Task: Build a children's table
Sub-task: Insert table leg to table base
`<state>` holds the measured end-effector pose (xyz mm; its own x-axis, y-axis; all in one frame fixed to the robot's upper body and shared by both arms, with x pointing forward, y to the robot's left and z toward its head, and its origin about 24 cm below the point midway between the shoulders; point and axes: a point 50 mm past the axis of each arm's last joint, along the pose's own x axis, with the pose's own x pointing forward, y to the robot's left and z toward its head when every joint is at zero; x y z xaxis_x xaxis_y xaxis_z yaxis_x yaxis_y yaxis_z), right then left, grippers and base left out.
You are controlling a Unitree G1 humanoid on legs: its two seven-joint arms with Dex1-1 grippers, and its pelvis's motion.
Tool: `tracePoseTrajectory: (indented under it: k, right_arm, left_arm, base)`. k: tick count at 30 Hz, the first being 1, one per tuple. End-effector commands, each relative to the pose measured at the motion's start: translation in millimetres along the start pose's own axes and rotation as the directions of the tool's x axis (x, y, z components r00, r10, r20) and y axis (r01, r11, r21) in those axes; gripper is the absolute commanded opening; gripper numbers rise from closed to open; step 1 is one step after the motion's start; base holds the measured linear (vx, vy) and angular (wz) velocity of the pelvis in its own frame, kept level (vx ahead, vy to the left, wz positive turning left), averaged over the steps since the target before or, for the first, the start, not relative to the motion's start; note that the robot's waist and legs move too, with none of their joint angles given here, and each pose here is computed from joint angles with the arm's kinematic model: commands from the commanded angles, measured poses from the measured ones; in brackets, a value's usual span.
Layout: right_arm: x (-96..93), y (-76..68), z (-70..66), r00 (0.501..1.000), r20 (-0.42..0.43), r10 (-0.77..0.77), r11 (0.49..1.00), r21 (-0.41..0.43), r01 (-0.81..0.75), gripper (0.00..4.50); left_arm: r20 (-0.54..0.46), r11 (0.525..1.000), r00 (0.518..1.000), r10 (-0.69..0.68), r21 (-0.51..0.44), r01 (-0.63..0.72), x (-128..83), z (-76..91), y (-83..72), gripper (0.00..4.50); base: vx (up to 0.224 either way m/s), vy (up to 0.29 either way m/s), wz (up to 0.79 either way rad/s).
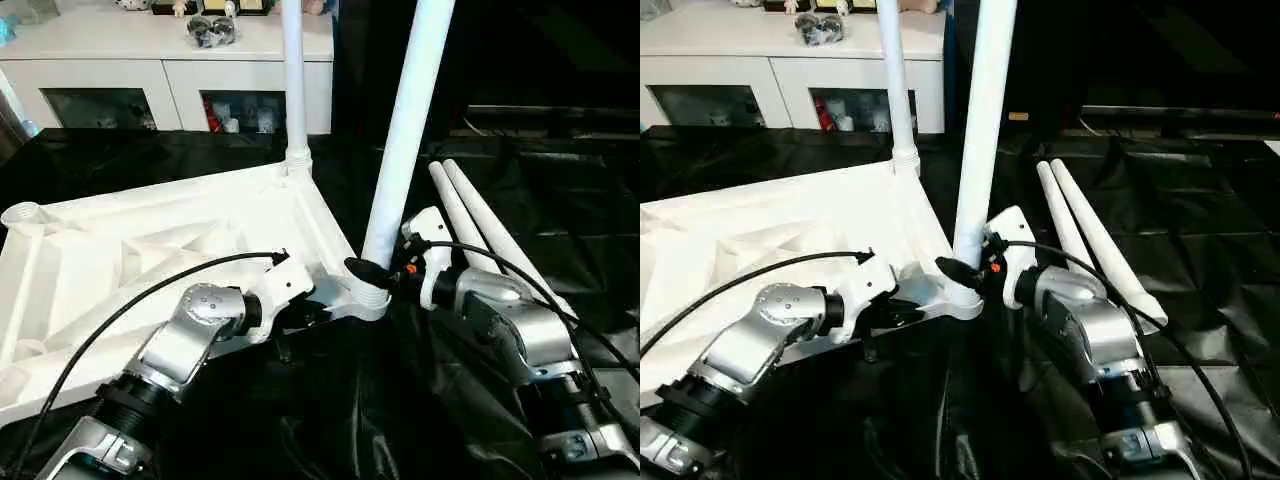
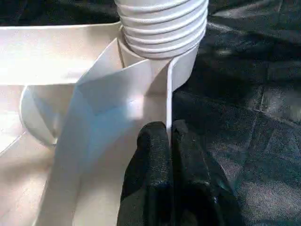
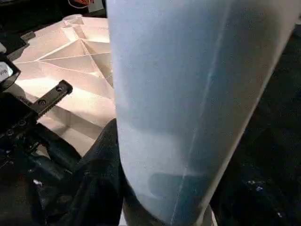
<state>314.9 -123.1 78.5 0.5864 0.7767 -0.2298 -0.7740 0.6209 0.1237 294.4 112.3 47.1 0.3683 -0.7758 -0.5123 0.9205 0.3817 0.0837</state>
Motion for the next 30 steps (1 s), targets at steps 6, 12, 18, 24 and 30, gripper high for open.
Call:
tracePoseTrajectory:
  k: [6,12,18,24,30]
  right_arm:
    - [4.2,-3.3,0.5,1.0,0.006,-0.012,1.0,-0.016,0.012,1.89]
    - [6.3,-4.4,-9.5,1.0,-0.018,-0.019,1.0,0.007,0.019,1.89]
    - [2.4,-5.7,-14.3,0.999,0.03,-0.023,0.996,0.084,0.021,1.89]
    - [-6.9,-7.9,-27.8,0.996,0.071,-0.049,0.985,0.166,0.036,1.89]
    - [-15.5,-5.5,-44.4,0.991,0.109,-0.077,0.973,0.227,0.051,1.89]
  left_arm:
    - [-0.024,1.0,1.0,-0.012,0.005,0.012,-2,-6.6,-5.4,0.0]
    - [-0.017,1.0,1.0,-0.012,0.0,0.012,-5,-5.3,-5.2,0.0]
    - [-0.008,1.0,1.0,0.008,-0.017,-0.008,-6,-5.0,-3.1,0.0]
    - [0.003,0.999,1.0,0.03,-0.029,-0.03,-6,-3.3,-1.0,0.0]
    - [0.017,0.997,0.998,0.066,-0.033,-0.065,-3,-0.2,3.5,0.0]
  base:
    - [0.0,0.0,0.0]
    - [0.0,0.0,0.0]
    - [0.0,0.0,0.0]
    - [0.0,0.0,0.0]
    - [0.0,0.0,0.0]
